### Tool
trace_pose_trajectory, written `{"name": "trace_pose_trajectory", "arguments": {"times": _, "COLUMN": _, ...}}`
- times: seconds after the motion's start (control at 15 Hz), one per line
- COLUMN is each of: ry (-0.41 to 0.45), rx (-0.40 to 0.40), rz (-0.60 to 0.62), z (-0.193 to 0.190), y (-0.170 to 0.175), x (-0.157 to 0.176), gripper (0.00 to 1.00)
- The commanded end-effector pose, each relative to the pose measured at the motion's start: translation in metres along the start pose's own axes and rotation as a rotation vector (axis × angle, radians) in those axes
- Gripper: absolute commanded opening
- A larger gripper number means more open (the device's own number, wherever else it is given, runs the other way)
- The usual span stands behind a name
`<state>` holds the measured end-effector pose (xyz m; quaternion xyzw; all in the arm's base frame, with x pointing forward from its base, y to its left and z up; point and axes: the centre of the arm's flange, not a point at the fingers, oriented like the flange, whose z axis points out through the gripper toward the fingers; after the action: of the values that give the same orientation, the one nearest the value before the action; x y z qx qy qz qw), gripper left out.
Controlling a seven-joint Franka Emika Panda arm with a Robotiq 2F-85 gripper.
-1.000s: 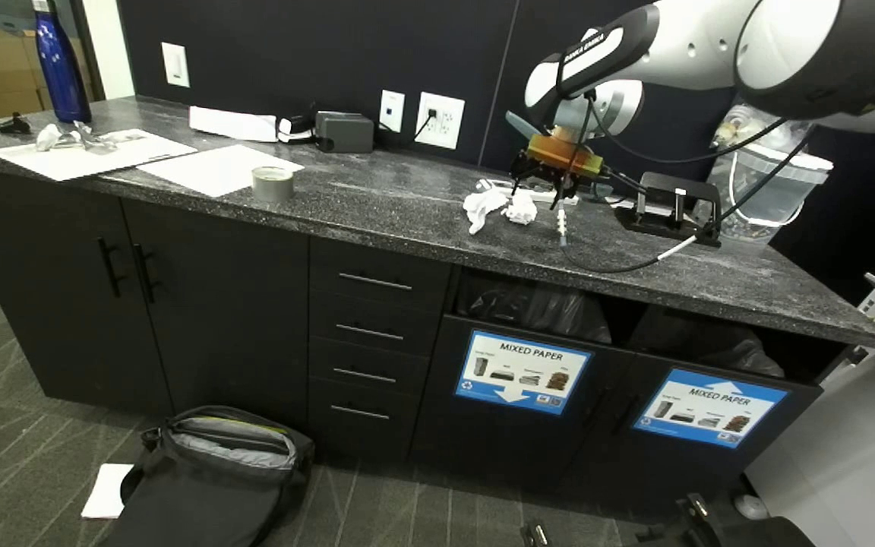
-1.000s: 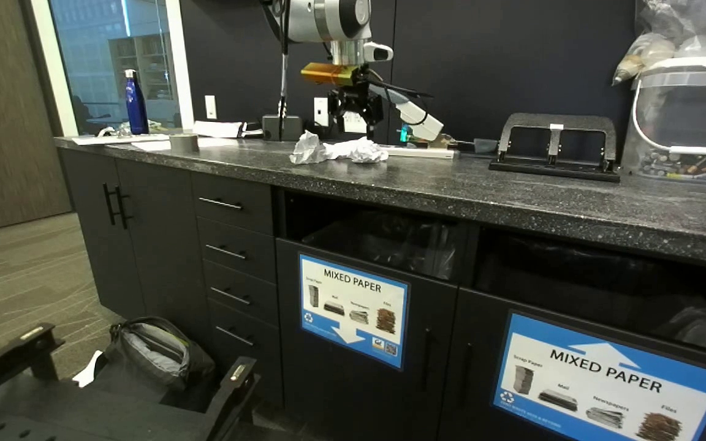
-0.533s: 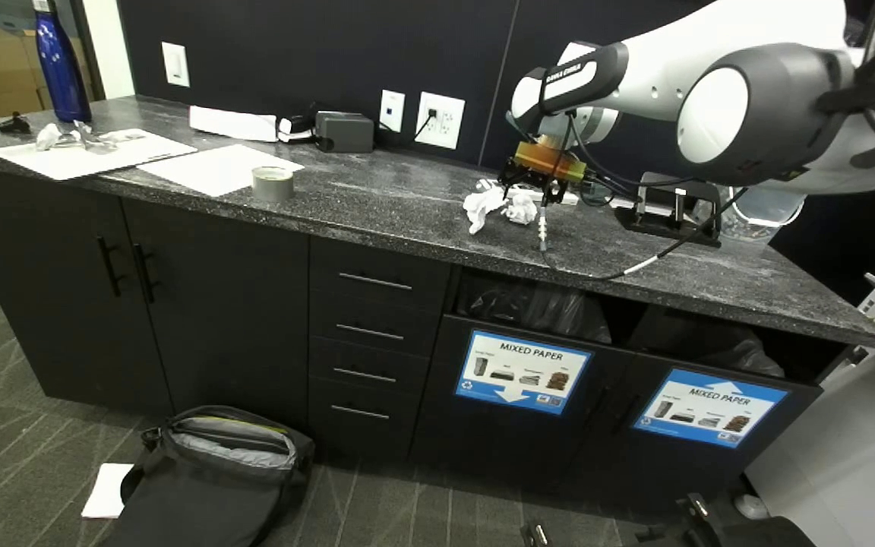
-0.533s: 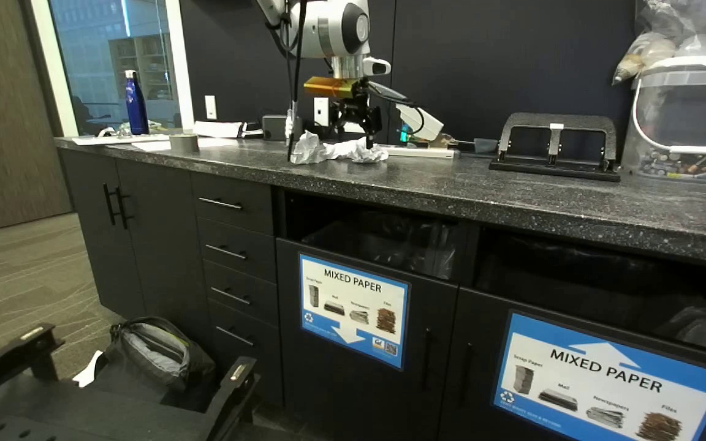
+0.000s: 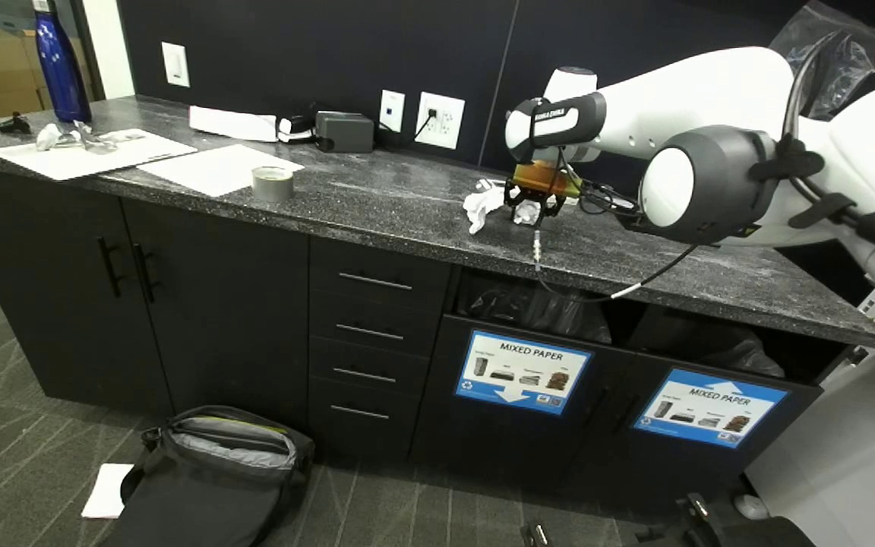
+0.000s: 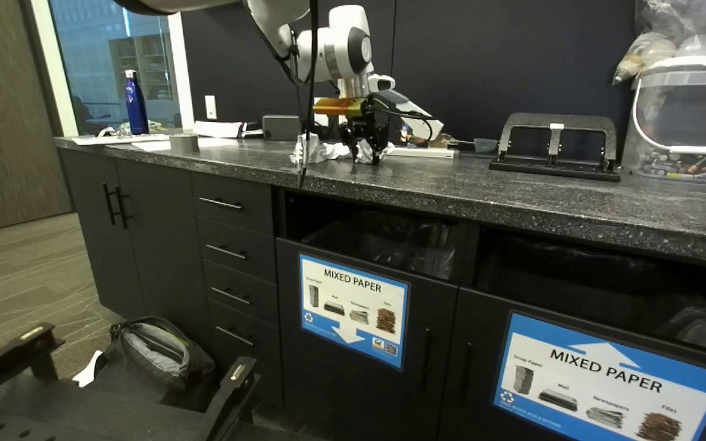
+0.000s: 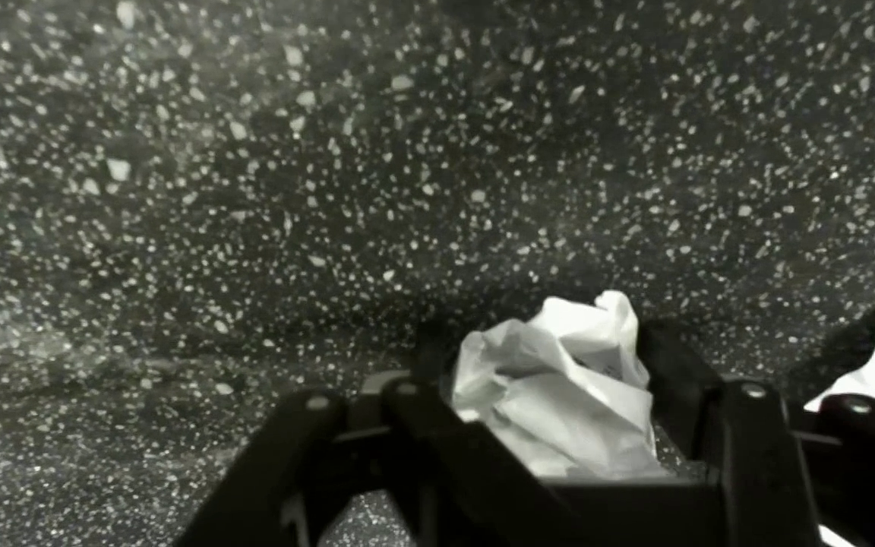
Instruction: Pick up all the pieces of paper on the countertop and throw them in the bin
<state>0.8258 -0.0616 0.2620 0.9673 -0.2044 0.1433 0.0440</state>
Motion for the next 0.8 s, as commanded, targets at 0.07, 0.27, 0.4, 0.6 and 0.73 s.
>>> {"name": "trace_pose_trajectory", "arguments": {"times": 0.07, "ry": 0.043, "rx": -0.049, "rz": -0.018, "z": 0.007, "y": -0.013, "x": 0.045, "gripper": 0.27}}
{"name": "trace_pose_trajectory", "arguments": {"times": 0.27, "ry": 0.028, "rx": -0.081, "rz": -0.035, "z": 0.006, "y": -0.008, "x": 0.040, "gripper": 0.16}}
{"name": "trace_pose_trajectory", "arguments": {"times": 0.4, "ry": -0.034, "rx": -0.087, "rz": -0.068, "z": 0.007, "y": -0.002, "x": 0.028, "gripper": 0.12}}
{"name": "trace_pose_trajectory", "arguments": {"times": 0.6, "ry": -0.146, "rx": -0.025, "rz": -0.190, "z": -0.005, "y": 0.015, "x": -0.016, "gripper": 0.12}}
{"name": "trace_pose_trajectory", "arguments": {"times": 0.73, "ry": -0.196, "rx": 0.002, "rz": -0.252, "z": -0.014, "y": 0.029, "x": -0.044, "gripper": 0.09}}
